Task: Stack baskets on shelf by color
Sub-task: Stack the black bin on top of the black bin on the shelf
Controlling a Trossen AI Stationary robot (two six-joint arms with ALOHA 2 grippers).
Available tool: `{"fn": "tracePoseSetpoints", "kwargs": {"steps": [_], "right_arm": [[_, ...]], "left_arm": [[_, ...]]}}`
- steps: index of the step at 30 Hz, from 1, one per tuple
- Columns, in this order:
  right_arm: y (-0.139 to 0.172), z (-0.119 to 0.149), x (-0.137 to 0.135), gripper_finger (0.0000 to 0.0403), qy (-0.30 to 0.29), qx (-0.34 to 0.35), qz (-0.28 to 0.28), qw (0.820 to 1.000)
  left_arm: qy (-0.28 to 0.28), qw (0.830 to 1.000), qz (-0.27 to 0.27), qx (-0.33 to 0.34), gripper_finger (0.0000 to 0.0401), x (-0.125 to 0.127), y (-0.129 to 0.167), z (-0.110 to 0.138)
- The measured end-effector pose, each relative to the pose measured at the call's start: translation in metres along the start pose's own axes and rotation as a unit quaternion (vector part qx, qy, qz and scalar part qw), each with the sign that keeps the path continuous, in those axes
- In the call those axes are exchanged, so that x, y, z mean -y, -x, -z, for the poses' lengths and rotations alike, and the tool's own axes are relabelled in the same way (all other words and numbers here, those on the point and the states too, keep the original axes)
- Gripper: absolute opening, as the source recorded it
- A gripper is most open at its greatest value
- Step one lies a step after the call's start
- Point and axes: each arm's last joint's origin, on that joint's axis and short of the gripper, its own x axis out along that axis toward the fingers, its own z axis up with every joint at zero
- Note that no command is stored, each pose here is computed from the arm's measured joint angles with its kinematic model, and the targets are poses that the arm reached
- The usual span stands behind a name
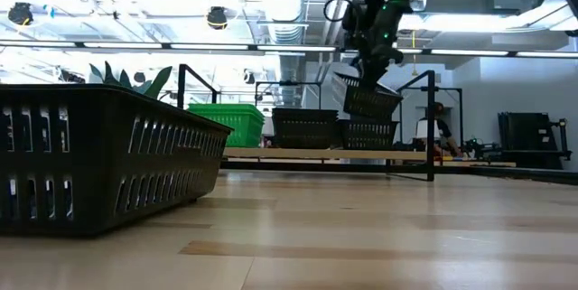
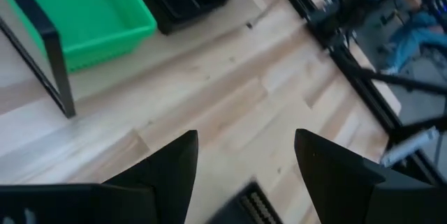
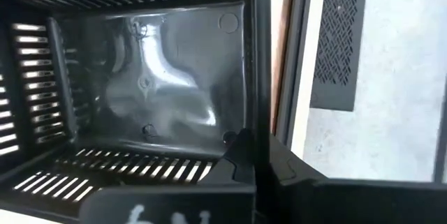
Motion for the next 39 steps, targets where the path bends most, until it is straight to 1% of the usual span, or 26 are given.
{"fn": "tracePoseSetpoints", "kwargs": {"steps": [5, 9, 14, 24, 31, 39], "right_arm": [[-0.015, 0.007, 0.006, 0.0010, -0.004, -0.007, -0.029, 1.000], [-0.026, 0.012, 0.007, 0.0011, -0.013, -0.013, -0.062, 0.998], [-0.028, 0.010, 0.004, 0.0012, -0.014, -0.008, -0.076, 0.997], [-0.030, 0.000, -0.001, 0.0012, -0.009, 0.001, -0.074, 0.997], [-0.029, 0.001, 0.000, 0.0012, -0.020, 0.000, -0.073, 0.997], [-0.031, 0.009, 0.003, 0.0013, -0.034, -0.005, -0.073, 0.997]], "left_arm": [[0.021, 1.000, -0.013, 0.012, 0.0226, -0.003, -0.004, -0.007], [0.031, 0.999, -0.019, 0.019, 0.0226, -0.005, -0.006, -0.012], [0.039, 0.999, -0.023, 0.024, 0.0226, -0.006, -0.008, -0.014], [0.038, 0.999, -0.026, 0.026, 0.0226, -0.007, -0.009, -0.015], [0.039, 0.999, -0.026, 0.026, 0.0226, -0.007, -0.009, -0.015], [0.047, 0.998, -0.026, 0.026, 0.0226, -0.007, -0.009, -0.015]]}}
